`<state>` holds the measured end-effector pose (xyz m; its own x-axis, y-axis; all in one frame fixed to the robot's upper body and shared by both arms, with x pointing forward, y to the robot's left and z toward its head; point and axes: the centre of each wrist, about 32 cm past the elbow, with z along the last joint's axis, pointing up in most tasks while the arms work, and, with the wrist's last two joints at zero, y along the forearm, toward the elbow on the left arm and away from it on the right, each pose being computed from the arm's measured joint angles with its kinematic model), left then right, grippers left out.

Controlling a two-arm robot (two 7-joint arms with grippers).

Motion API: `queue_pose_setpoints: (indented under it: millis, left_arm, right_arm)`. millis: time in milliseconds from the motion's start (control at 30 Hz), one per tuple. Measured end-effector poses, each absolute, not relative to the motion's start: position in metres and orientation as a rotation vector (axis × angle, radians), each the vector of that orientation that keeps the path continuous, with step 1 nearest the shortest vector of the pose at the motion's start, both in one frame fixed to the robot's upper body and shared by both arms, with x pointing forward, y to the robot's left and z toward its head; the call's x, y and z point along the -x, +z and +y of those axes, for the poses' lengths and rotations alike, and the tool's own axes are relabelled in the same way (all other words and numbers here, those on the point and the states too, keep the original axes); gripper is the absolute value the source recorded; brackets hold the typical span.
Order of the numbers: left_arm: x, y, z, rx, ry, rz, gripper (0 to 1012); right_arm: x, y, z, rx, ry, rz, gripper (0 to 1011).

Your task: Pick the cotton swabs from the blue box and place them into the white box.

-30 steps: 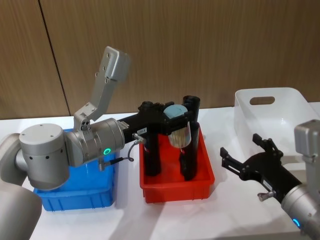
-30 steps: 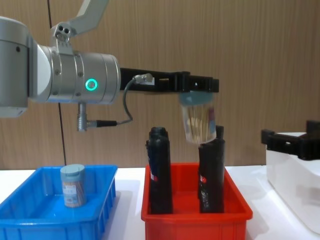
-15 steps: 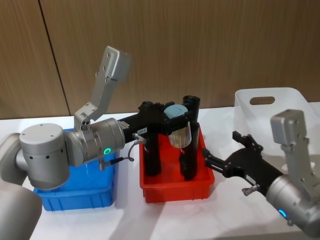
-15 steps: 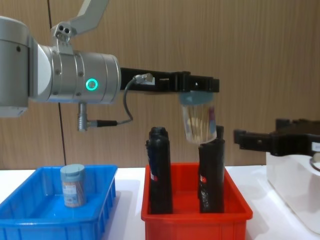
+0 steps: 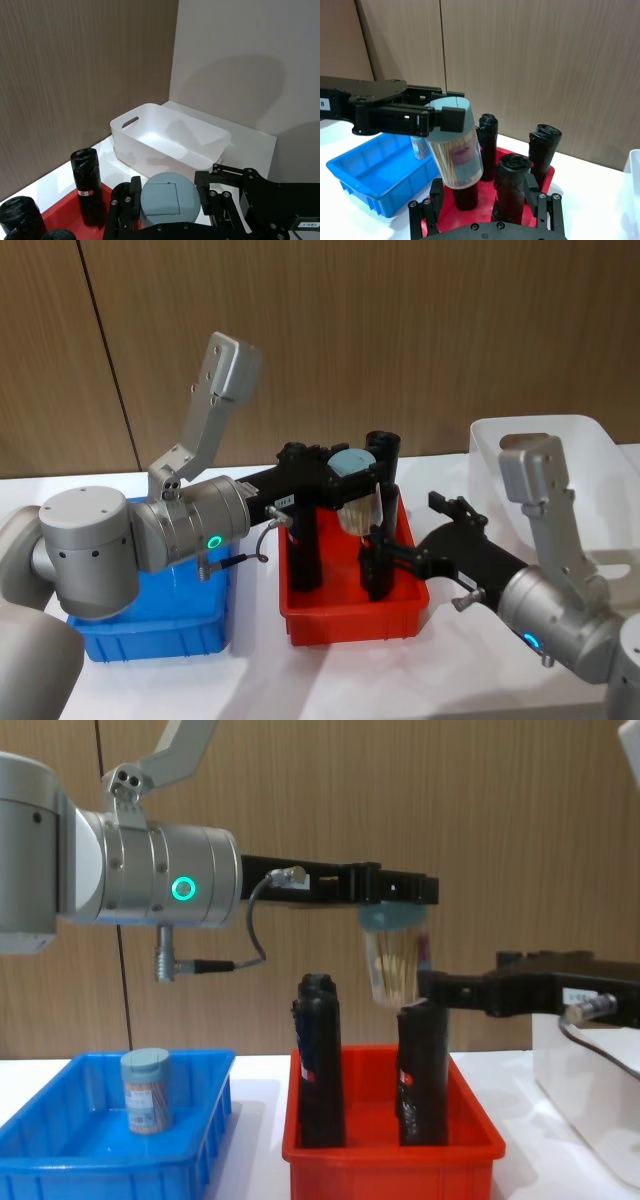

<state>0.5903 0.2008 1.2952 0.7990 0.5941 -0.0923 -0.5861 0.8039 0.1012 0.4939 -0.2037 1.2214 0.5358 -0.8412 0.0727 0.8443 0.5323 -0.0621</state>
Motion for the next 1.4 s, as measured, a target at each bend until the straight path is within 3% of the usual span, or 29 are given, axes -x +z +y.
queue_pose_setpoints:
  millis: [1167, 1333, 1400]
  left_arm:
    - [-0.590, 1.295, 0.201, -0.069, 0.634, 0.122, 671]
    - [-0.590, 1.295, 0.201, -0.069, 0.634, 0.122, 670]
    - [-0.590, 1.295, 0.201, -0.069, 0.634, 0.122, 670]
  right_arm:
    - [-0.527, 1.226, -0.177, 0.065, -0.881, 0.014, 1000]
    - [-0.529, 1.226, -0.175, 0.059, -0.869, 0.015, 917]
    - [-0.530, 1.226, -0.174, 0.054, -0.860, 0.015, 837]
